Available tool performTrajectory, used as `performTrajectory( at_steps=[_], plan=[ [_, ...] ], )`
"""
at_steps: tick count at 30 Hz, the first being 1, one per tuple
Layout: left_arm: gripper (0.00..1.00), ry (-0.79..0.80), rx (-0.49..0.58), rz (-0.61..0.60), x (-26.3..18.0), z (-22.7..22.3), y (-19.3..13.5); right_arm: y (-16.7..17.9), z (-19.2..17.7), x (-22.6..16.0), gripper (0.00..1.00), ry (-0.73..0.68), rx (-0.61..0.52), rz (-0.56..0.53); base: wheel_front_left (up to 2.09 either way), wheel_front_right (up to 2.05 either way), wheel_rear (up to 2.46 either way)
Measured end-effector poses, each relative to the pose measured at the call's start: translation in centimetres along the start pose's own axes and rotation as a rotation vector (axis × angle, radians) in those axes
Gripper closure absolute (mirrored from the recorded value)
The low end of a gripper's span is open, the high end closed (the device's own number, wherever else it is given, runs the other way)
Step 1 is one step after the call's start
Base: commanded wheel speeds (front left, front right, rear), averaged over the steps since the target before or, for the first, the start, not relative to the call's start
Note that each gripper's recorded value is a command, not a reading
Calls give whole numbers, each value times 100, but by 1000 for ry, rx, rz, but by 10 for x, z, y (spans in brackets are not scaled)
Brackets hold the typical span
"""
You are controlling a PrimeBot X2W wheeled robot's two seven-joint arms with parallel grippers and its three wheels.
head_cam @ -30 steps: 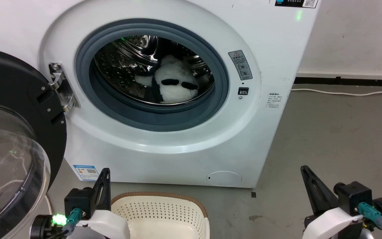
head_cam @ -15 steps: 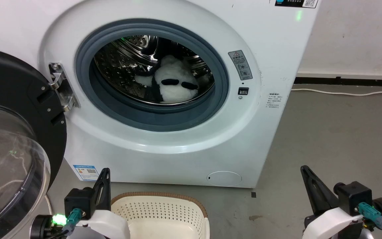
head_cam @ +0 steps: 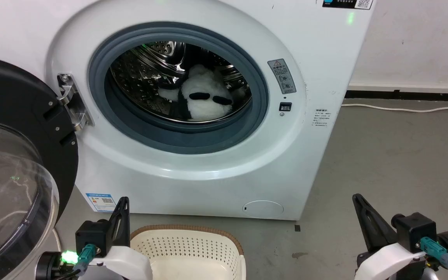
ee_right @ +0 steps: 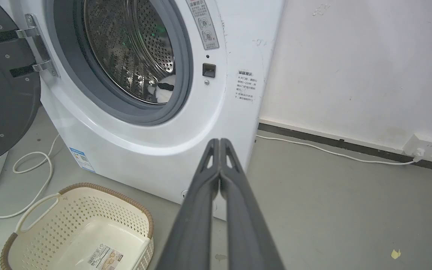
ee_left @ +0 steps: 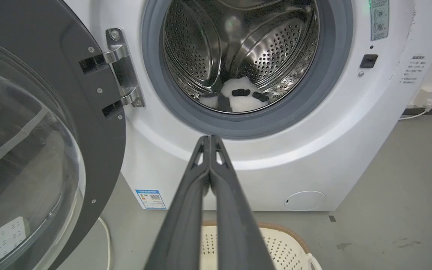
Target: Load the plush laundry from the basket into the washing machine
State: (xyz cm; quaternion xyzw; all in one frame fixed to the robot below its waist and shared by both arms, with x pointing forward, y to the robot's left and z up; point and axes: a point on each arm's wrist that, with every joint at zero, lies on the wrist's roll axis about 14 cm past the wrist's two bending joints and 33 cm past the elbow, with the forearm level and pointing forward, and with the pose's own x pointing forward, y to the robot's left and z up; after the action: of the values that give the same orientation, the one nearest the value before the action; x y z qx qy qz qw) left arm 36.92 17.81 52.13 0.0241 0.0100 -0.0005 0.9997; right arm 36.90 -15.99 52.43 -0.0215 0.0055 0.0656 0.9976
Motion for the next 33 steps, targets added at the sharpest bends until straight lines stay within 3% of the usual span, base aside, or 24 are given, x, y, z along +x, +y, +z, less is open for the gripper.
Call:
performTrajectory(
  at_steps=[33],
  plan=[
    [100,0,0,0,0,0,0,0,0,0,100,0,0,0,0,0,0]
  ],
)
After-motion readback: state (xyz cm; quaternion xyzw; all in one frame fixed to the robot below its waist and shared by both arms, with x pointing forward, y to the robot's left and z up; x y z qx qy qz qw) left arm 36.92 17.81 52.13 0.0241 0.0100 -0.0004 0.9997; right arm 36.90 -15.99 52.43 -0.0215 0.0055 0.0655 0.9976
